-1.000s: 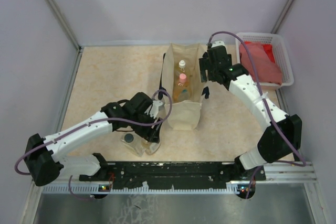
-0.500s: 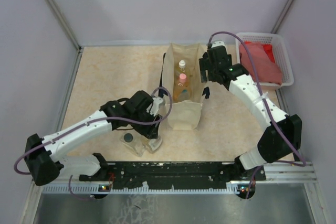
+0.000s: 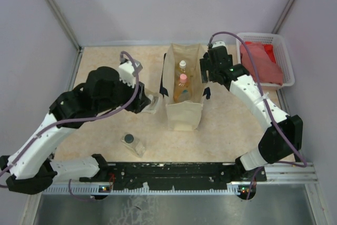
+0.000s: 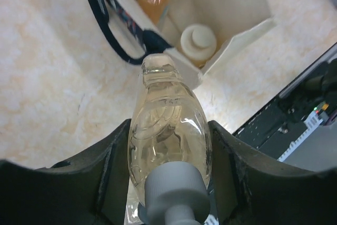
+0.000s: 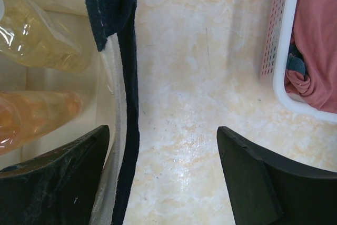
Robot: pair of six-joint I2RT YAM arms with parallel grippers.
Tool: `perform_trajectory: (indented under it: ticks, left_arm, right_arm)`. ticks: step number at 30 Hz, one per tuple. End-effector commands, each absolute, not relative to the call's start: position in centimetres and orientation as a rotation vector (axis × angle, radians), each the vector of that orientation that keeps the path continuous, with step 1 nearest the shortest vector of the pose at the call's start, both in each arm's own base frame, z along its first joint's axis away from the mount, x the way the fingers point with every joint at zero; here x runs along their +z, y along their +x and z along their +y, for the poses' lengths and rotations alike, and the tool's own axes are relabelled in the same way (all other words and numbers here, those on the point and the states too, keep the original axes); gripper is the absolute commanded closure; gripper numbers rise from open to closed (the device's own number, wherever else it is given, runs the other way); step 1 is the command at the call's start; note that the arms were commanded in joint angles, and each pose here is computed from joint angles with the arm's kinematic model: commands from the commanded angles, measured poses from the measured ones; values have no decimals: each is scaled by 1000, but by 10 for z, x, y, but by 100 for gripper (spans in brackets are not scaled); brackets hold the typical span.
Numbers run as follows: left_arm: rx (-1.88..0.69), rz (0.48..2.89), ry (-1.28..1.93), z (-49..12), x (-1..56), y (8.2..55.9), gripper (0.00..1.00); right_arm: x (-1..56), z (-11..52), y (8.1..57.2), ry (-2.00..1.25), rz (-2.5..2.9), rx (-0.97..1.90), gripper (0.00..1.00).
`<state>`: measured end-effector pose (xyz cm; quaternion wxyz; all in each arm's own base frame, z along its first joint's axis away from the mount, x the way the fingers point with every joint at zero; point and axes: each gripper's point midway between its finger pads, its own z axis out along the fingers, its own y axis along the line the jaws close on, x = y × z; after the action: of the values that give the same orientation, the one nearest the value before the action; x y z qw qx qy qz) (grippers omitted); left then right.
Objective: Place the personal care products into the canvas bag
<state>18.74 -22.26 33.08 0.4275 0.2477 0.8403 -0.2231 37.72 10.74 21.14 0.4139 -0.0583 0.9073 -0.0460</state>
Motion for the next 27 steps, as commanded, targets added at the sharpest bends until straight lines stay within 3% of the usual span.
perform_trajectory:
  ticks: [1, 14, 27]
  left_arm:
    - [-658, 1841, 576, -225, 417, 190, 100]
    - [-639, 1468, 754, -279, 499, 225, 100]
    - [-542, 1356, 911, -340, 485, 273, 100]
  right_arm:
    - [232, 102, 382, -127, 2223, -128, 17]
    - [237, 100, 382, -123, 2212, -131, 17]
    - [237, 97, 375, -115, 2208, -129, 17]
